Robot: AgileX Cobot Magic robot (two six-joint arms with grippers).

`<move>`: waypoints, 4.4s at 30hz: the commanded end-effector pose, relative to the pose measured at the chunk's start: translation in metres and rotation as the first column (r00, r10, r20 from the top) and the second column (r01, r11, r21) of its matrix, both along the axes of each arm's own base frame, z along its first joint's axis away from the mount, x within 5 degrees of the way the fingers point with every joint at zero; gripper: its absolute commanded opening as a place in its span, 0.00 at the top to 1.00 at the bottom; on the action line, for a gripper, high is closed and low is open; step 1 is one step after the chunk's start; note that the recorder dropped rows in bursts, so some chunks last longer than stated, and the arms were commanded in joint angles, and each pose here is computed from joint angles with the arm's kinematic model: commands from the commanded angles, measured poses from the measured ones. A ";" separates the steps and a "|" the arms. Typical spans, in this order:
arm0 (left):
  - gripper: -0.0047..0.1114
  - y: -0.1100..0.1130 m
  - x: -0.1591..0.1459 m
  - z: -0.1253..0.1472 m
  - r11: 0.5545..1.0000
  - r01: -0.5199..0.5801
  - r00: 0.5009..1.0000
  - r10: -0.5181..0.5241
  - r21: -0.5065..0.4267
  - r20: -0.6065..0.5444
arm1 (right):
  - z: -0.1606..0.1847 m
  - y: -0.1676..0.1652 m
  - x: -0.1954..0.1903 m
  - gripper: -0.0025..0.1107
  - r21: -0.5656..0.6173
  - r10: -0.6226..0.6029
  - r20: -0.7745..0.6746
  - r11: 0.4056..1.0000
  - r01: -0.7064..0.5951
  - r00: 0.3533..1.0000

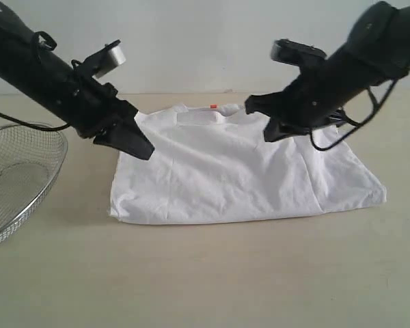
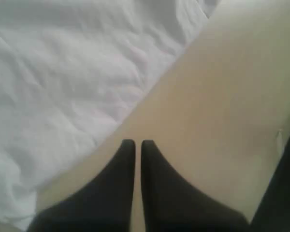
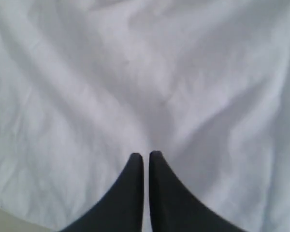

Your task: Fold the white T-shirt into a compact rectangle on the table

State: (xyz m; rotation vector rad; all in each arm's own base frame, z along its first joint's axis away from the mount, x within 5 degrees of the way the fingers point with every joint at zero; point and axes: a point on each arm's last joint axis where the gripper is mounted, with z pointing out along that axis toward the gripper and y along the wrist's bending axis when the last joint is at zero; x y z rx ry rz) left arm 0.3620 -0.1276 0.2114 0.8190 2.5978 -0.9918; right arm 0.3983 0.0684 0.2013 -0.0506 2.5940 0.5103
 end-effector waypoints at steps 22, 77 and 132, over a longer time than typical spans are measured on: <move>0.92 -0.007 -0.119 -0.034 0.768 -0.588 0.806 0.530 -0.253 -0.263 | -0.046 -0.041 -0.103 0.98 0.402 -0.383 -0.103 0.828 0.391 0.918; 0.38 0.004 -0.074 -0.057 0.866 -0.479 0.872 0.451 0.141 0.191 | -0.080 -0.099 -0.074 0.42 -0.374 -0.314 0.135 0.862 0.341 0.940; 0.63 0.006 -0.055 -0.099 0.832 -0.499 0.865 0.459 0.244 0.204 | -0.094 -0.088 -0.066 0.88 -0.296 -0.238 0.098 0.920 0.256 0.966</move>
